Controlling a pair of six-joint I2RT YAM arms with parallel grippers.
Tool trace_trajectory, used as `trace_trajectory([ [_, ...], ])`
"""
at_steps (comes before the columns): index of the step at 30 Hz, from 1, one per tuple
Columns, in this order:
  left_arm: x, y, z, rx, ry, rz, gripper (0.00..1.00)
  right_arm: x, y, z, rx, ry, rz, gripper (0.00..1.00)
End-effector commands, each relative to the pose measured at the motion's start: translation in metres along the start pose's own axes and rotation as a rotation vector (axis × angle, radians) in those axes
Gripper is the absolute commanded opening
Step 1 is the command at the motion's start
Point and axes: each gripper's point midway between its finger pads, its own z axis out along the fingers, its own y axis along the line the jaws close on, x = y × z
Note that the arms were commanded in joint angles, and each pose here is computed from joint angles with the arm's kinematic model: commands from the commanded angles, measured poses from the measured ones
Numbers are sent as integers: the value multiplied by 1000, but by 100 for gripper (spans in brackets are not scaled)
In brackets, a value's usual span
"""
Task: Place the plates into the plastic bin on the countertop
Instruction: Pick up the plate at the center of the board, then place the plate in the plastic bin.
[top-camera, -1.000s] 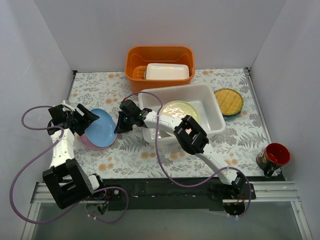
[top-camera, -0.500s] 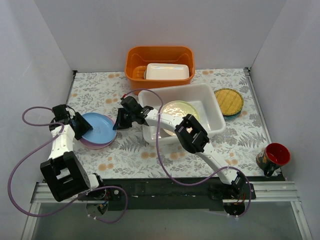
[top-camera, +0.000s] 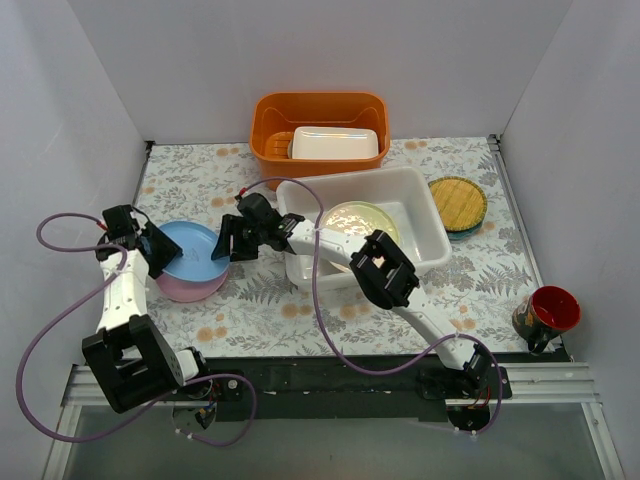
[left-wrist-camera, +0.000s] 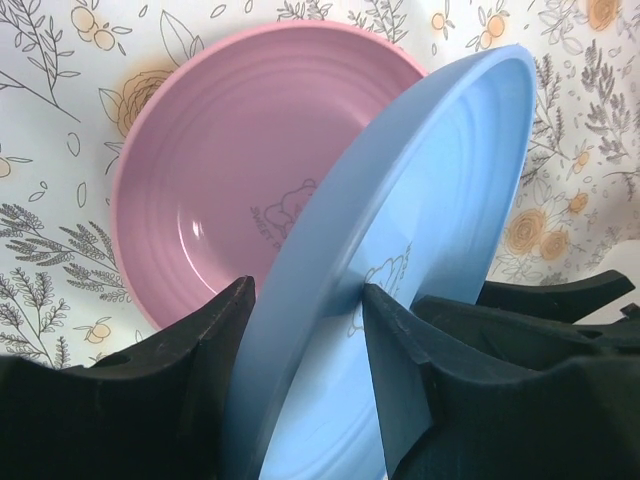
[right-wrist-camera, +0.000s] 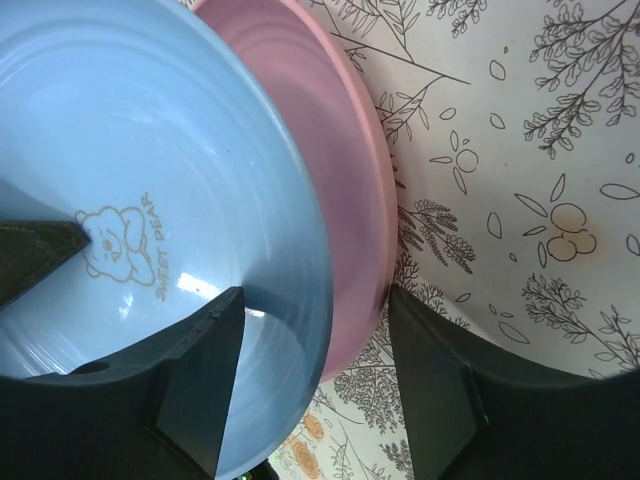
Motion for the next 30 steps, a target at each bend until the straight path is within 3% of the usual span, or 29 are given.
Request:
trace_trajectory([
  [1, -25, -18, -19, 47, -89, -16, 0, -14, 44, -24, -81, -48, -49, 72],
  [10, -29, -6, -23, -31, -110, -32, 0, -29, 77, -49, -127, -97, -93, 85],
  [20, -31, -3, -40, -49, -146, -44, 0, -40, 122, -106, -166, -160, -183, 88],
  [26, -26, -7, -46, -20, -140, -41, 0, -49, 111, -163, -7, -249, -245, 87],
  [30, -19, -10, -54, 14, -142, -42, 0, -60, 76, -199, 167, -316, -263, 87],
])
